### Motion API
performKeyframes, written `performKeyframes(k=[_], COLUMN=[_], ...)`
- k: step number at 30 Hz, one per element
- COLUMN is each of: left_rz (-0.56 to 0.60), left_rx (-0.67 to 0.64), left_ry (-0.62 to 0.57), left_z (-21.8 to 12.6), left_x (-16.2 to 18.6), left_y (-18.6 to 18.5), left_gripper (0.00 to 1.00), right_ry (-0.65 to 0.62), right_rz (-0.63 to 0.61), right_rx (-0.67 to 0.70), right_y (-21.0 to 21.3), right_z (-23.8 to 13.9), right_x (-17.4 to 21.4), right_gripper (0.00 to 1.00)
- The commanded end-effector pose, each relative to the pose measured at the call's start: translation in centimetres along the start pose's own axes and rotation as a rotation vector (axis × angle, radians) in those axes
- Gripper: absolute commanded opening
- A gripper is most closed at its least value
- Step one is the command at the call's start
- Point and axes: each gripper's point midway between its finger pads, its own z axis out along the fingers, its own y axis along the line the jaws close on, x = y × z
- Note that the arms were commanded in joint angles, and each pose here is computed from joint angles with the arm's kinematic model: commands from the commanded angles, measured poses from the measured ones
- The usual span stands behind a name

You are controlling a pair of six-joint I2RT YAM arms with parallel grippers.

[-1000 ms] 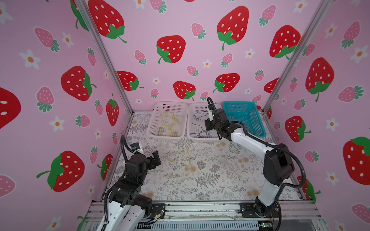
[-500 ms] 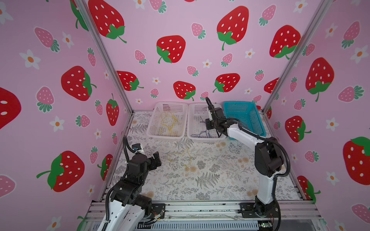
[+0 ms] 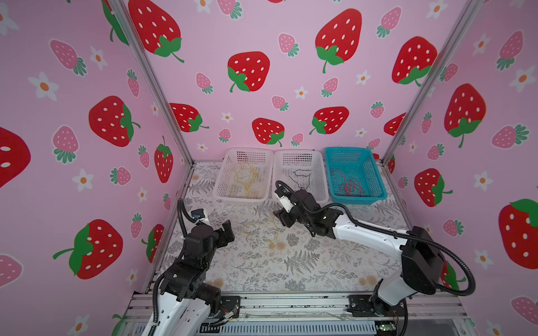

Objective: Untangle the cables
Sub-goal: 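Lower the right gripper to the loose yellow wire and grasp it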

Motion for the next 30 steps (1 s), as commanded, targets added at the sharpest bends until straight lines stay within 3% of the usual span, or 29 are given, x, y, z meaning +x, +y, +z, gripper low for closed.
performKeyframes(k=[1,9,18,30], left_rz=[-0.003,-0.009,-0.008,-0.005], left_rx=[-0.014,-0.021,-0.020,-0.011], left_ry=[-0.027,-0.038,-0.038,-0.037], left_z=[-0.2,-0.3,-0.4,-0.4], left_x=[-0.5,-0.7,-0.6,-0.6], left_y=[0.2,0.4,0.4,0.3], left_gripper=[0.99,0.99,0.99,0.99], right_ry=[0.018,0.000,0.025,0.056], right_rz=[0.034,0.486,0.711,0.866], right_rx=[-0.077,-0.242,-0.250,-0.207], right_y=[2.5,5.5,6.0,5.0], right_z=[0.8,2.5,5.8,10.1], right_x=[0.7,2.0,2.8,4.1], right_gripper=[0.63,0.65,0.62,0.58])
